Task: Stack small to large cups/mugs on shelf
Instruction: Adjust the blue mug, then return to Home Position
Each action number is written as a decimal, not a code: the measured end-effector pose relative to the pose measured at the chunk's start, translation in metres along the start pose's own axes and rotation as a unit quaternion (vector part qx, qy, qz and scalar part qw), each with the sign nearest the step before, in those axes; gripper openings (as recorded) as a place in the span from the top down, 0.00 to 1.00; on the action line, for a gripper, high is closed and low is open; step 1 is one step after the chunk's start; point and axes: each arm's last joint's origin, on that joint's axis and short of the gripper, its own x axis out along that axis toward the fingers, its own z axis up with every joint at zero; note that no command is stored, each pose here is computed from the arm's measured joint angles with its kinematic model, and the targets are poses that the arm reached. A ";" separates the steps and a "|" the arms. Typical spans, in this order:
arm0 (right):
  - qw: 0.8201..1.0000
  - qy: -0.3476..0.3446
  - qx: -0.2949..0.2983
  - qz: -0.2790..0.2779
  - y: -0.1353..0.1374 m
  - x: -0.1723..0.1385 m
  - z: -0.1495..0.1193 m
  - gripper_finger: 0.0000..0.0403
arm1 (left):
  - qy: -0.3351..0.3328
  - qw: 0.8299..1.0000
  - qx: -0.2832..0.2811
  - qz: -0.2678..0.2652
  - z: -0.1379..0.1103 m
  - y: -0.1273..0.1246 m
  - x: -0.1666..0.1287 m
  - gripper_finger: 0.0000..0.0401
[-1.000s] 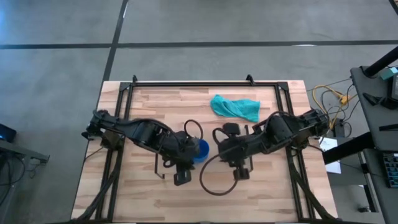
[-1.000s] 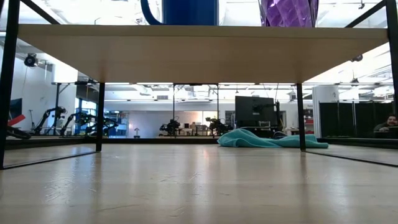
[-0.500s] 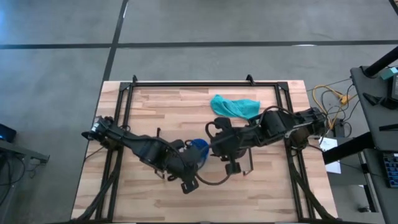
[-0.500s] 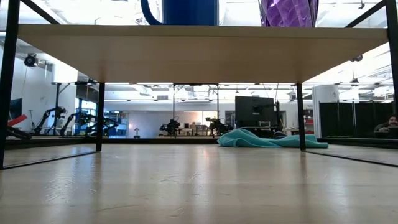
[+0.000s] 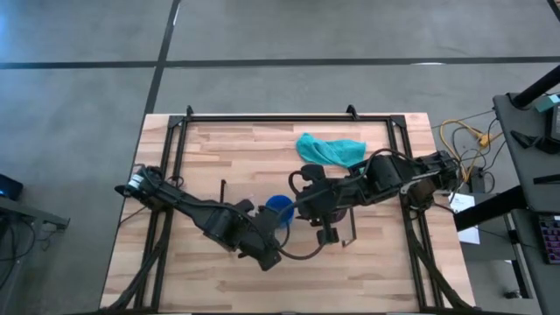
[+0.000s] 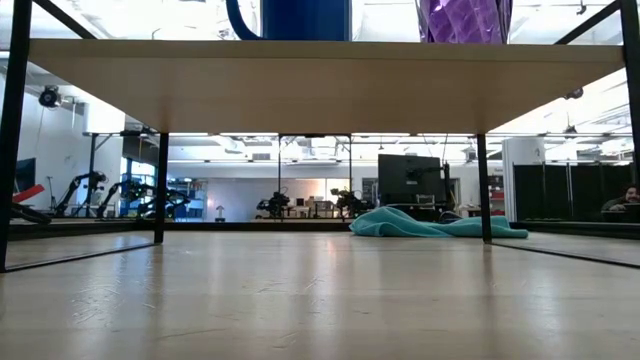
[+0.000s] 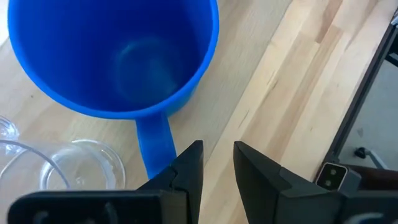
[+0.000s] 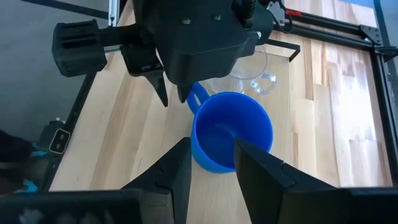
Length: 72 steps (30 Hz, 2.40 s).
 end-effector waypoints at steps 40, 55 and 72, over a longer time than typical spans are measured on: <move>0.999 0.036 0.012 -0.002 -0.010 -0.055 -0.021 0.74 | -0.213 0.963 0.070 -0.148 0.023 0.068 -0.173 0.81; 0.990 -0.072 0.125 0.002 -0.026 -0.151 -0.052 0.77 | -0.279 0.939 0.084 -0.183 -0.004 0.157 -0.252 0.81; 0.955 -0.257 0.152 -0.008 -0.049 -0.260 -0.134 0.77 | -0.365 0.917 0.048 -0.151 -0.037 0.232 -0.279 0.81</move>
